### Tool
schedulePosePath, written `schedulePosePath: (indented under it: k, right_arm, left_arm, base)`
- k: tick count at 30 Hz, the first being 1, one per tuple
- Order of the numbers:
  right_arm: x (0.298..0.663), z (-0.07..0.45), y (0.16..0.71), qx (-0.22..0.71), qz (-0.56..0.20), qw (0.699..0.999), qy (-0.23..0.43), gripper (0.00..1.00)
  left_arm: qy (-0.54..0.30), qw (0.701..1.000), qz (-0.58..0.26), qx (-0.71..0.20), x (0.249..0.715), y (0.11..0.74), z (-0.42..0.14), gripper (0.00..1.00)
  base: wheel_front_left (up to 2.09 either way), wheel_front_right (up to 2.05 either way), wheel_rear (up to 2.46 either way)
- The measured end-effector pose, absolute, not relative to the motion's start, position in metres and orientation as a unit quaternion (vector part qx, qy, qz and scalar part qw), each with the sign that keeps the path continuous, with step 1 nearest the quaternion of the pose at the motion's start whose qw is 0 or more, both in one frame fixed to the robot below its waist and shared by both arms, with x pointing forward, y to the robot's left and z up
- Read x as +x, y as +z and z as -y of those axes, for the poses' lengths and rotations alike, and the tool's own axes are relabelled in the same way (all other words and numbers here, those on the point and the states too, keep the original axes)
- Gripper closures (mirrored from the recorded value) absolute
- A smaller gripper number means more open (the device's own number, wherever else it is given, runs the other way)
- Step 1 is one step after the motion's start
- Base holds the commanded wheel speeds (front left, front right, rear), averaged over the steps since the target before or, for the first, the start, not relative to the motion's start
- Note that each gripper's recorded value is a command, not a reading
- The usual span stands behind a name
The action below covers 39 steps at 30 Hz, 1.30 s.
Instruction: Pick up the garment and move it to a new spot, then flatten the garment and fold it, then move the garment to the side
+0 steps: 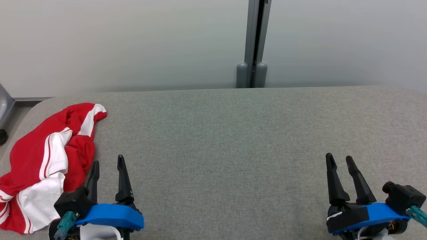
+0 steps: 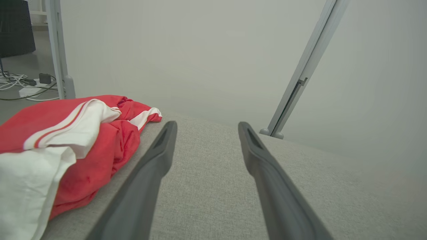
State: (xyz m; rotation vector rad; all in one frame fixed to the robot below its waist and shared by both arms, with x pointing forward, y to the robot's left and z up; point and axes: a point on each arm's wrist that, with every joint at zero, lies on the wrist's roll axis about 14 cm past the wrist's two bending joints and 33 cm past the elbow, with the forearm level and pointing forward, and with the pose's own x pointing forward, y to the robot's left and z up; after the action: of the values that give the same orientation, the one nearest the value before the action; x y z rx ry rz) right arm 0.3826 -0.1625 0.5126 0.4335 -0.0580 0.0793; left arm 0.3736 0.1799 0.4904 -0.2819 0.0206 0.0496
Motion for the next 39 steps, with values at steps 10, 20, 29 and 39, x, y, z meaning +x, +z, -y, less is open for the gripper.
schedulePosePath:
  k: [10,20,29,39]
  right_arm:
    - [0.383,0.158,0.516,0.167,0.038,0.984,0.050,0.00]
    - [0.383,0.154,0.518,0.127,0.045,0.989,0.060,0.00]
    - [0.381,0.150,0.518,0.096,0.051,0.992,0.069,0.00]
    - [0.380,0.143,0.516,0.069,0.051,0.993,0.082,0.00]
  left_arm:
    - [0.016,0.995,-0.002,-0.097,0.373,0.492,-0.176,0.00]
    - [0.012,0.998,0.008,-0.062,0.372,0.495,-0.175,0.00]
    - [0.006,0.999,0.015,-0.036,0.371,0.496,-0.172,0.00]
    - [0.000,1.000,0.023,-0.021,0.370,0.498,-0.170,0.00]
  base:
    - [0.00,0.00,0.00]
    - [0.00,0.00,0.00]
    - [0.00,0.00,0.00]
    - [0.00,0.00,0.00]
